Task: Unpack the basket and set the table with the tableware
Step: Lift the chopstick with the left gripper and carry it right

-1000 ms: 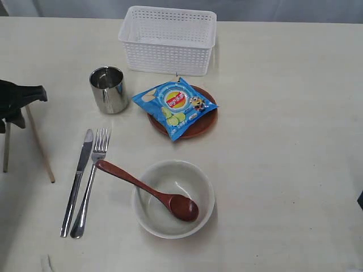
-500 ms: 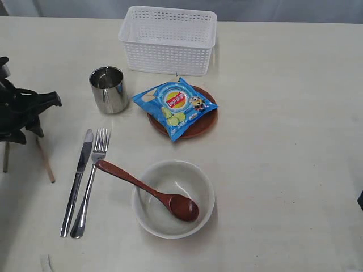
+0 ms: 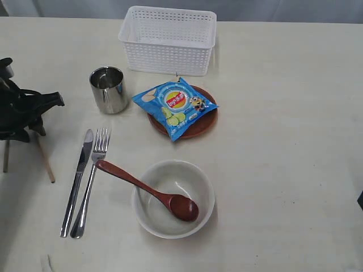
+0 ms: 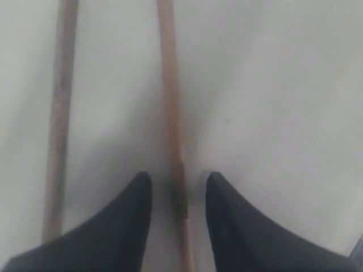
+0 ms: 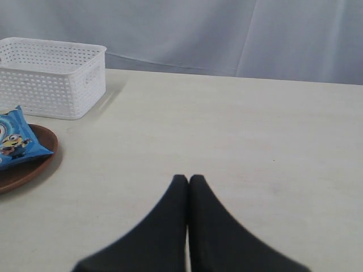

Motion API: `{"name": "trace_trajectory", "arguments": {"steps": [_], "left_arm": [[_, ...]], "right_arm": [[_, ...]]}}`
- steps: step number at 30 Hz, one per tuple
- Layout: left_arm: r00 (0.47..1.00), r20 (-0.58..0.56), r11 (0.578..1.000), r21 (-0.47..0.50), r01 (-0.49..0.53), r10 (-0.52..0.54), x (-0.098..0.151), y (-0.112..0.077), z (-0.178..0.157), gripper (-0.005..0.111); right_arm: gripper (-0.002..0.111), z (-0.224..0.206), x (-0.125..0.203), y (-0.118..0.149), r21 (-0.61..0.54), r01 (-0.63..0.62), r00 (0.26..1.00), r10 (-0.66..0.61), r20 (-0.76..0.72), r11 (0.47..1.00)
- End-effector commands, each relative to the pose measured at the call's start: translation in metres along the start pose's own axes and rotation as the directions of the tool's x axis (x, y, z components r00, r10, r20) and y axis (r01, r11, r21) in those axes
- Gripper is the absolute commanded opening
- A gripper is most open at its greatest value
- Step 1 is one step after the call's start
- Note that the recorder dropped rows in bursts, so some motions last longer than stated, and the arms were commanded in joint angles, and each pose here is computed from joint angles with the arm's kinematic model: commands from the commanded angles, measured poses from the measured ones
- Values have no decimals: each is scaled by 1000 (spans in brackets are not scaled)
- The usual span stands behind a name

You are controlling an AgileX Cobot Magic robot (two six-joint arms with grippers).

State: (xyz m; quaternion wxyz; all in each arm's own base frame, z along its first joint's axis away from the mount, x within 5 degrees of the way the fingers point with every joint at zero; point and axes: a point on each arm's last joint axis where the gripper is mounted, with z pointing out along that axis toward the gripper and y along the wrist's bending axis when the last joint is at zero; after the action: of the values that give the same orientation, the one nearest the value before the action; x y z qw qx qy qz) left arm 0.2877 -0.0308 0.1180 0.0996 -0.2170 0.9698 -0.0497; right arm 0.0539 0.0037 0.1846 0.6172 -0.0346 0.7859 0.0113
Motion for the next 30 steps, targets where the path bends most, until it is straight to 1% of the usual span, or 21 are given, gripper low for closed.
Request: {"name": "trace_trajectory", "arguments": {"steps": [1,5,11,13,15,17,20,22,26,27,30], "left_arm": [[999,-40,1000,-17,-16,15,4,3,10,24],[999,-40,1000,-17,-24,24,4,3,10,0],[998,-38,999,-15,-41,40,3,2,9,0],[994,-43,995,-12,-99,99,-1,-1,6,0],[988,-49,989,-8,-149,149,-5,-3,-2,0],[984,-20,984,6,-179,180,-8,-6,-14,0],[976,50,975,54,-215,212,-10,-10,-38,0],[963,76,959,96,-267,260,-7,-16,-51,0],[923,145,917,137,-375,356,10,-38,-78,0],[907,129,897,146,-418,401,16,-46,-85,0],[870,88,854,162,-494,486,27,-63,-98,0]], "right_arm": [[0,0,1,0,2,2,1000,-2,3,1000],[0,0,1,0,2,2,1000,-2,3,1000],[0,0,1,0,2,2,1000,-2,3,1000],[0,0,1,0,2,2,1000,-2,3,1000],[0,0,1,0,2,2,1000,-2,3,1000],[0,0,1,0,2,2,1000,-2,3,1000],[0,0,1,0,2,2,1000,-2,3,1000],[0,0,1,0,2,2,1000,-2,3,1000],[0,0,1,0,2,2,1000,-2,3,1000],[0,0,1,0,2,2,1000,-2,3,1000],[0,0,1,0,2,2,1000,-2,3,1000]]}}
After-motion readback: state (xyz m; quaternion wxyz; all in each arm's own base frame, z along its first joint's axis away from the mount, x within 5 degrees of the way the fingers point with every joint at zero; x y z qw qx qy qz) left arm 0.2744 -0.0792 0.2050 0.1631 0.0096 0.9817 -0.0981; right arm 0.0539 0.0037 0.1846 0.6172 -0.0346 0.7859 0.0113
